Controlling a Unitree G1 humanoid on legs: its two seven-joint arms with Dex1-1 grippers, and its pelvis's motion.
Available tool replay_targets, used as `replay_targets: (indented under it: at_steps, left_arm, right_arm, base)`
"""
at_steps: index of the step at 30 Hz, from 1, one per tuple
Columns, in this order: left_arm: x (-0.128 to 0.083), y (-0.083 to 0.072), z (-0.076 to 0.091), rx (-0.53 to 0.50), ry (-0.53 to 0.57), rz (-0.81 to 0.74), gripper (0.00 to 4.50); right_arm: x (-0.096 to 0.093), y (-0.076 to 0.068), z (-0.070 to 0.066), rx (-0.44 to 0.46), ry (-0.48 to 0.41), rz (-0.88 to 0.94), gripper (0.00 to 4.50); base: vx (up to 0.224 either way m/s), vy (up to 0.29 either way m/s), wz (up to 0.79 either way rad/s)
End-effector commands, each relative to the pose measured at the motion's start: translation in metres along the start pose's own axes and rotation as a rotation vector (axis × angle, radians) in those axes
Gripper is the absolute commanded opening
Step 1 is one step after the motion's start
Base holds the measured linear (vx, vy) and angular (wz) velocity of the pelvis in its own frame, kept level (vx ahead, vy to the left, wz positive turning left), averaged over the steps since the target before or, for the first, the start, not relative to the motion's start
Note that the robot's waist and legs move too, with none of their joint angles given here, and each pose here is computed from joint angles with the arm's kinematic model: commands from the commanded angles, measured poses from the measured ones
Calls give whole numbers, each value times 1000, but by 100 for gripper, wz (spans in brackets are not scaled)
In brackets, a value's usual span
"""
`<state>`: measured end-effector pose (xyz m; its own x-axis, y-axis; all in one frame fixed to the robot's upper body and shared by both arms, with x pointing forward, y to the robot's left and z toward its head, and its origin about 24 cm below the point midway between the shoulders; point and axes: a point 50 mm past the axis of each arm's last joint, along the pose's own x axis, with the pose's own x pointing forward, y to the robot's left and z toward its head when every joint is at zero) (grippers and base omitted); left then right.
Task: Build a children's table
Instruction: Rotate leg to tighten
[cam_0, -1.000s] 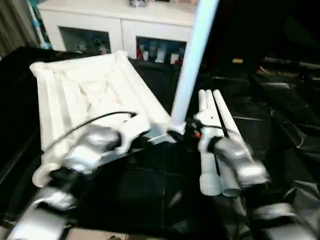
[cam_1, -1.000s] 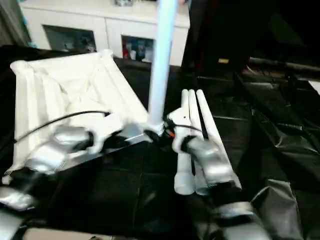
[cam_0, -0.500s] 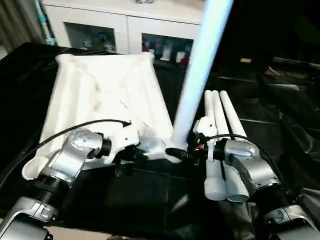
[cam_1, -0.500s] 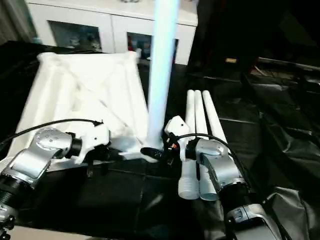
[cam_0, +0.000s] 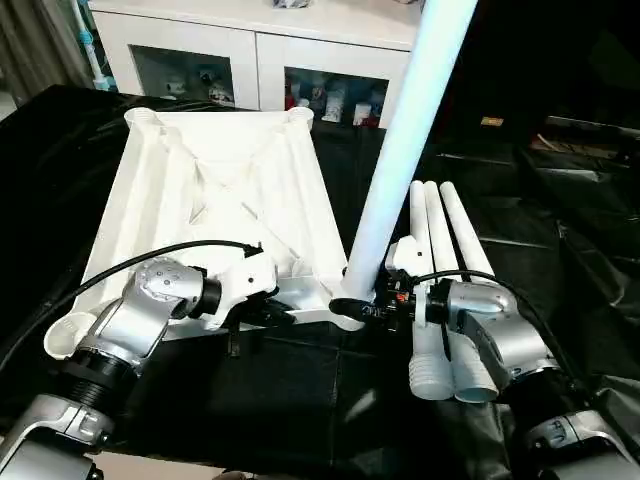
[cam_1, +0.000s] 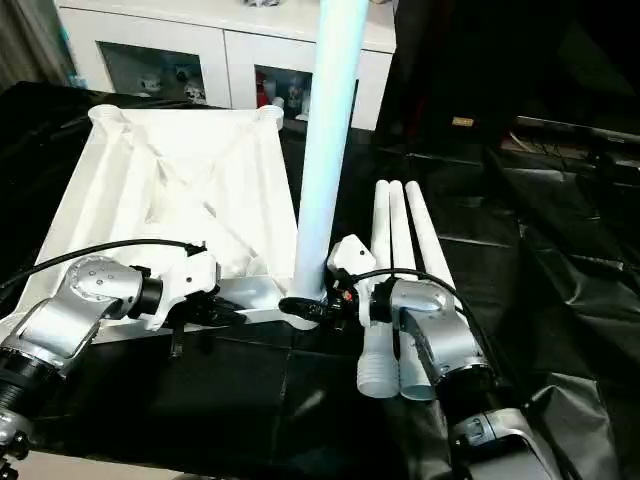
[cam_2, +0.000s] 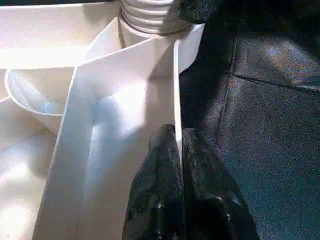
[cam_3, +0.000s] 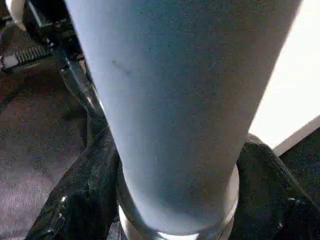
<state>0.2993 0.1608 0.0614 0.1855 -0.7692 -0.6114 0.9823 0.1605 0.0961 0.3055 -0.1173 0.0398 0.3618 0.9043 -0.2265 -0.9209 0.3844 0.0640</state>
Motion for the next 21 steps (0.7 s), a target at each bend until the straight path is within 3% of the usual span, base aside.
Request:
replay_targets:
  at_steps: [1, 6, 10, 14, 18, 21]
  left_arm:
    - [5, -2, 1, -10, -38, -2, 0]
    - [21, 13, 2, -105, -37, 173, 0]
    - [39, 22, 10, -152, -23, 285, 0]
    - [59, 31, 23, -231, -19, 426, 0]
    - [66, 31, 27, -233, -8, 445, 0]
    - [67, 29, 27, -222, -4, 434, 0]
  right_arm:
    - [-4, -4, -10, 60, 10, -77, 272]
    - [8, -9, -29, 256, -45, -335, 272]
    - [23, -10, -36, 277, -9, -491, 270]
    - [40, -15, -34, 351, 8, -683, 270]
    - [49, -17, -29, 390, 4, -738, 270]
    - [55, -17, -23, 367, -5, -732, 270]
  base:
    - [0, 0, 0]
    - [0, 0, 0]
    - [0, 0, 0]
    - [0, 0, 0]
    - [0, 0, 0]
    - [0, 0, 0]
